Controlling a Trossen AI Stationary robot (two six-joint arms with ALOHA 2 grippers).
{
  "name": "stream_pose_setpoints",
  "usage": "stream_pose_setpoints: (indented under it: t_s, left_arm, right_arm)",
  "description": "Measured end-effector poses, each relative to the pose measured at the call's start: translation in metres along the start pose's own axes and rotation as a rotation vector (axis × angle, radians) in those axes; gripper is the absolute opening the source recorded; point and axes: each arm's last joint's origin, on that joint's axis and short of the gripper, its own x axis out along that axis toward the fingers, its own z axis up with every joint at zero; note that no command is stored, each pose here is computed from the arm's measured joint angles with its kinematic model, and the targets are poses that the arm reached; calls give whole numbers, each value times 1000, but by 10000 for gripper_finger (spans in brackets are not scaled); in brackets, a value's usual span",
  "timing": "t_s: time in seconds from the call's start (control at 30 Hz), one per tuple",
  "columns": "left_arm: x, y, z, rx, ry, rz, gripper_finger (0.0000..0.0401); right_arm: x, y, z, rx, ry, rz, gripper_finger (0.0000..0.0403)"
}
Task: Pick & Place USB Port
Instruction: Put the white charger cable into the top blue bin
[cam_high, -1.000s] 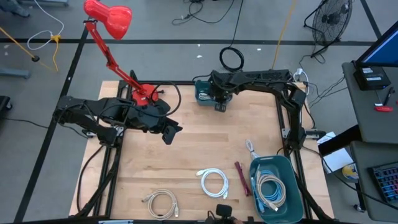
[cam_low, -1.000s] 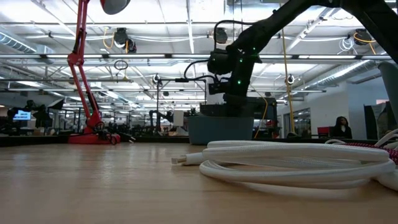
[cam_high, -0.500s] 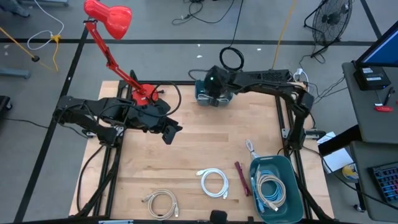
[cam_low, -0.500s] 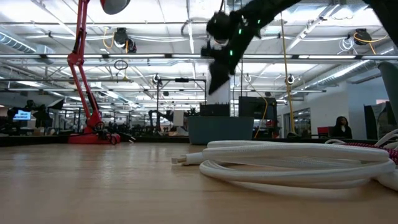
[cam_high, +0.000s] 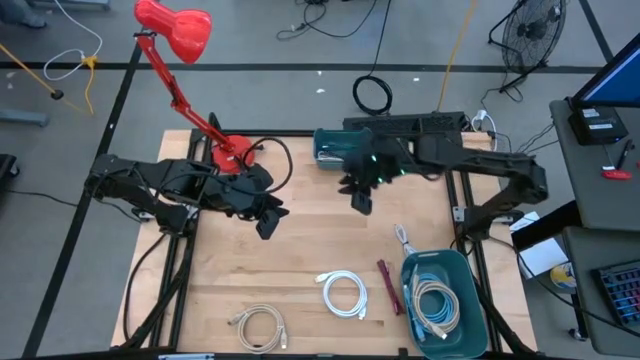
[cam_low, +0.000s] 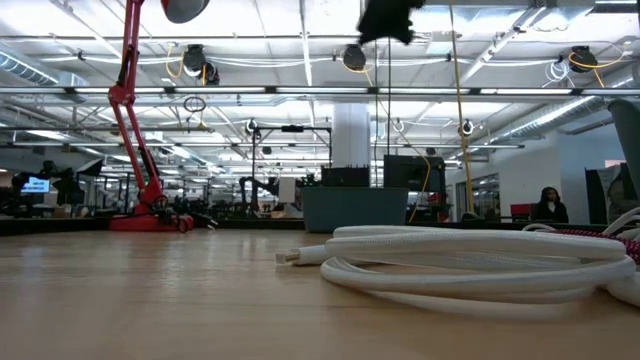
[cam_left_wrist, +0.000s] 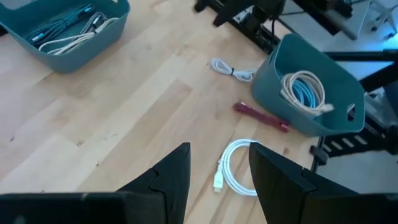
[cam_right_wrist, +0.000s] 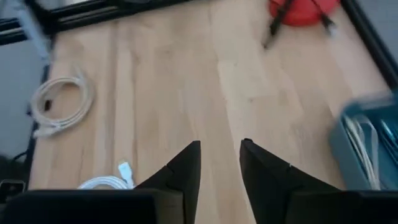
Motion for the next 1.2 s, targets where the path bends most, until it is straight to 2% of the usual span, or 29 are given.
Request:
stream_pose_setpoints:
  t_s: [0.17,0.33,0.4,0.67,0.8,1.03,1.2]
  left_arm:
    - [-1,-1,-3,69,38,-21,166]
    - [-1,-1,-6,142,76,-30,166]
    - [-1,-1,-6,167,78,-33,166]
    - [0,-6,-11,288,88,-45,166]
    - [-1,-10,-15,304,92,-56,166]
    - [-4,-15,-22,320,87,-62,166]
    - [-6,-19,-26,337,93,-76,166]
  right_arm:
    - [-12,26,-24,168,137,-124,105]
    - [-18,38,-49,382,301,-292,125]
    - [-17,42,-57,429,363,-334,136]
    - [-13,48,-78,515,558,-502,183]
    - [0,46,-91,564,598,-520,202]
    - [36,34,-145,618,807,-560,221]
    - [50,26,-173,657,858,-588,227]
